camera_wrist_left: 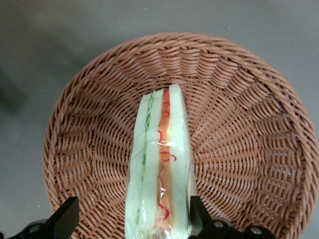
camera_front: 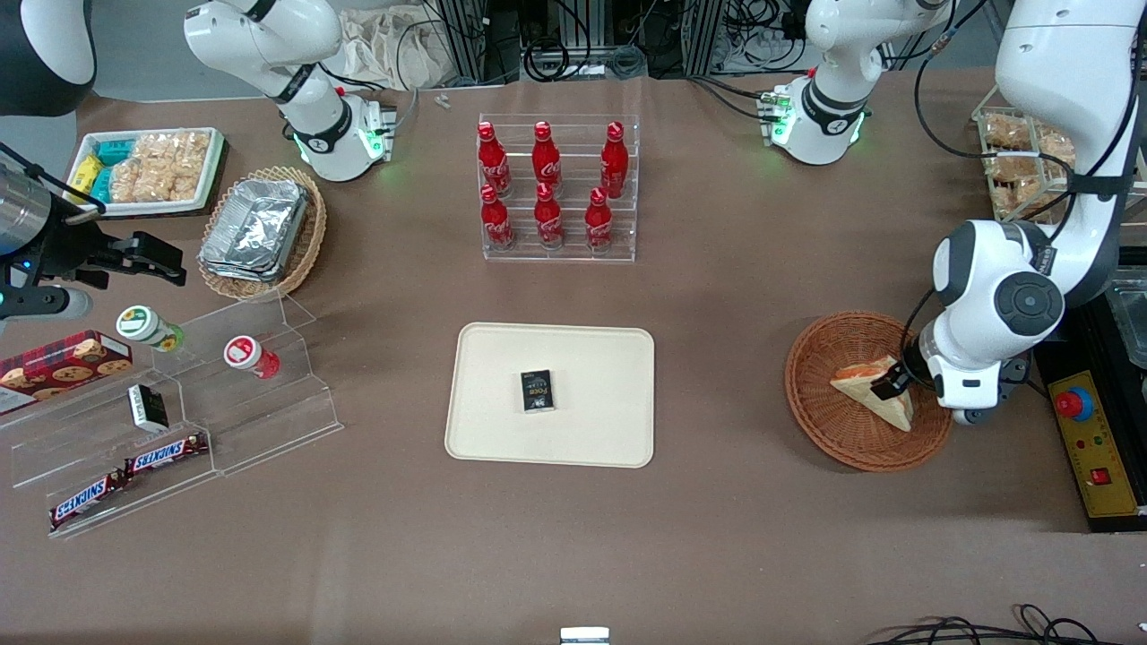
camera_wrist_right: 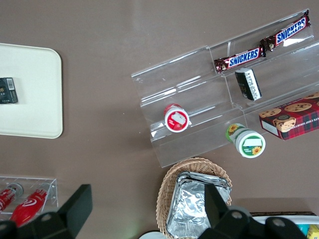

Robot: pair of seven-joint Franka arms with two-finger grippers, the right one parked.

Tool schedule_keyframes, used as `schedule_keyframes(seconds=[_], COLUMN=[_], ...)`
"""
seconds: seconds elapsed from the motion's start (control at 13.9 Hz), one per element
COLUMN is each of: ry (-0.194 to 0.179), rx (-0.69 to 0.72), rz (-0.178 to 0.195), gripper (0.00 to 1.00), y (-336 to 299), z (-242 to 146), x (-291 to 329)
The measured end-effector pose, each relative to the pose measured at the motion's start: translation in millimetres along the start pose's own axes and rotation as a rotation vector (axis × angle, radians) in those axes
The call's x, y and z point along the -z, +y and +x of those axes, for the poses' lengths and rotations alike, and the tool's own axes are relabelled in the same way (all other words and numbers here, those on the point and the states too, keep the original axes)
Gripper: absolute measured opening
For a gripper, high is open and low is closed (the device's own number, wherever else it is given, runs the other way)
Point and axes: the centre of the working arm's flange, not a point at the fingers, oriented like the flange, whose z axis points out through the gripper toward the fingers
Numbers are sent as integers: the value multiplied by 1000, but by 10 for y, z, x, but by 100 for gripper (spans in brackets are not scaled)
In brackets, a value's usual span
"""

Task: Place sandwich from basket to tray
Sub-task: 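Close the left gripper on the wrapped sandwich and lift it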

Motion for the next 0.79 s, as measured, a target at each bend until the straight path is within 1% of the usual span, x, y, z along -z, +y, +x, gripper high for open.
schedule_keyframes(seconds=[0.36,0.43,0.5,0.58,0.72,0.79], ry=[-2,-3,-3,-2,6,6], rx=[30,52,69,87,113,120], rz=[-19,-24,-27,-32,-57,-62], gripper=[100,86,84,83,79,70], y=[45,63,78,101,155,169], z=[13,34,51,71,102,106], x=[-132,-153,-159,-168,-197,-222])
